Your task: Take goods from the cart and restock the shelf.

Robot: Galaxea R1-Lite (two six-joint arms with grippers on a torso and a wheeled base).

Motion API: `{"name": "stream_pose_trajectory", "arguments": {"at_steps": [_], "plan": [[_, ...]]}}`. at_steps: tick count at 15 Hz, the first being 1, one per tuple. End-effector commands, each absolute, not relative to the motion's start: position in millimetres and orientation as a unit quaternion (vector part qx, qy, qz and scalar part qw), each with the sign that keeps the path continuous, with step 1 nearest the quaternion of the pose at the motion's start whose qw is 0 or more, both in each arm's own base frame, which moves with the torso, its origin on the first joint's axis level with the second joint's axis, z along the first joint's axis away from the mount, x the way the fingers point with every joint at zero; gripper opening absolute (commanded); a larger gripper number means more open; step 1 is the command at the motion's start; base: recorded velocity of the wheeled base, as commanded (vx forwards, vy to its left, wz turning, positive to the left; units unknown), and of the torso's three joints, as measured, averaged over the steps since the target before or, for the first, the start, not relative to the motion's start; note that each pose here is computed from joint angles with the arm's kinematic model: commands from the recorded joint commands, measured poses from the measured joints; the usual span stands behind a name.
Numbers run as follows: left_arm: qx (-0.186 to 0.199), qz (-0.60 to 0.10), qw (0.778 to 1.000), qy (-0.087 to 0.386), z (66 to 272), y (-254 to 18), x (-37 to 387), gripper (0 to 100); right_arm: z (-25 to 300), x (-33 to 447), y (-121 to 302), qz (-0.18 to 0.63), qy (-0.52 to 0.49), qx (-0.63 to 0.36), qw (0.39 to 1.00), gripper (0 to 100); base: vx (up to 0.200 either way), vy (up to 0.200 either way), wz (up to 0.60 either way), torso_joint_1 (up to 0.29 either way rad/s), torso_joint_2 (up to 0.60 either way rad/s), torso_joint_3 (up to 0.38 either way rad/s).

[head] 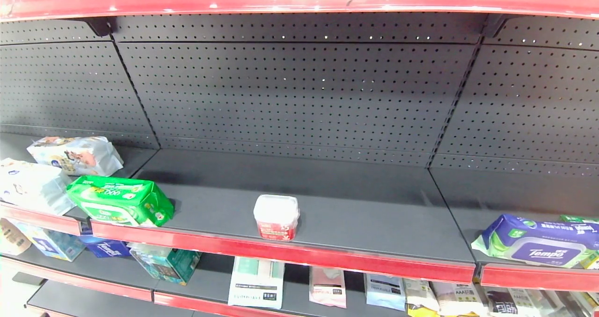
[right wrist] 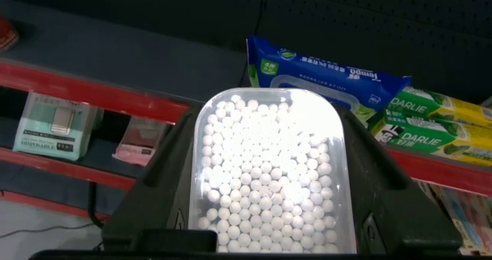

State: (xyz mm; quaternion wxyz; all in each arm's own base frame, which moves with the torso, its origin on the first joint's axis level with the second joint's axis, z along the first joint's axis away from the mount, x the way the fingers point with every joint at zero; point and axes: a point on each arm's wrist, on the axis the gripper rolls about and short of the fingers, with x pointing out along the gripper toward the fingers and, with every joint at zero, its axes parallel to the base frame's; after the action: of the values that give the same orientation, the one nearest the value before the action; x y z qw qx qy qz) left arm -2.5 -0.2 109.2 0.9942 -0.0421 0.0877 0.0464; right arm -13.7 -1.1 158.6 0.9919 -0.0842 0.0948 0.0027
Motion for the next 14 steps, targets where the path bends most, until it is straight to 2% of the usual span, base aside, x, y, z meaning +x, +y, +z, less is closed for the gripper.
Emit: {"name": "stream_pose_trajectory", "arguments": {"at_steps": [1,2,4,8,14], "plan": [[-0.013,-0.063,0.998,0.027,88.2,-4.0,-24.7,100,159.9,-10.6,-1.1,0.003,0.102,-0.085,0.991,0,0.0,0.0,0.0,0.0,0.0,0.0],[-0.002,-0.08,0.997,0.013,84.0,-3.2,-26.8,100,162.0,-8.5,-1.0,0.003,0.105,-0.085,0.991,0,0.0,0.0,0.0,0.0,0.0,0.0],[-0.032,-0.084,0.996,0.01,84.3,-3.5,-27.3,100,164.0,-5.8,-1.0,0.001,0.11,-0.084,0.99,0,0.0,0.0,0.0,0.0,0.0,0.0],[-0.027,-0.083,0.996,0.009,83.9,-3.4,-27.0,100,161.7,-5.4,-0.9,0.003,0.115,-0.083,0.99,0,0.0,0.0,0.0,0.0,0.0,0.0],[-0.027,-0.082,0.996,0.008,84.1,-3.4,-27.0,100,161.5,-4.1,-0.9,0.005,0.119,-0.083,0.989,0,0.0,0.0,0.6,0.005,0.0,0.001]]}}
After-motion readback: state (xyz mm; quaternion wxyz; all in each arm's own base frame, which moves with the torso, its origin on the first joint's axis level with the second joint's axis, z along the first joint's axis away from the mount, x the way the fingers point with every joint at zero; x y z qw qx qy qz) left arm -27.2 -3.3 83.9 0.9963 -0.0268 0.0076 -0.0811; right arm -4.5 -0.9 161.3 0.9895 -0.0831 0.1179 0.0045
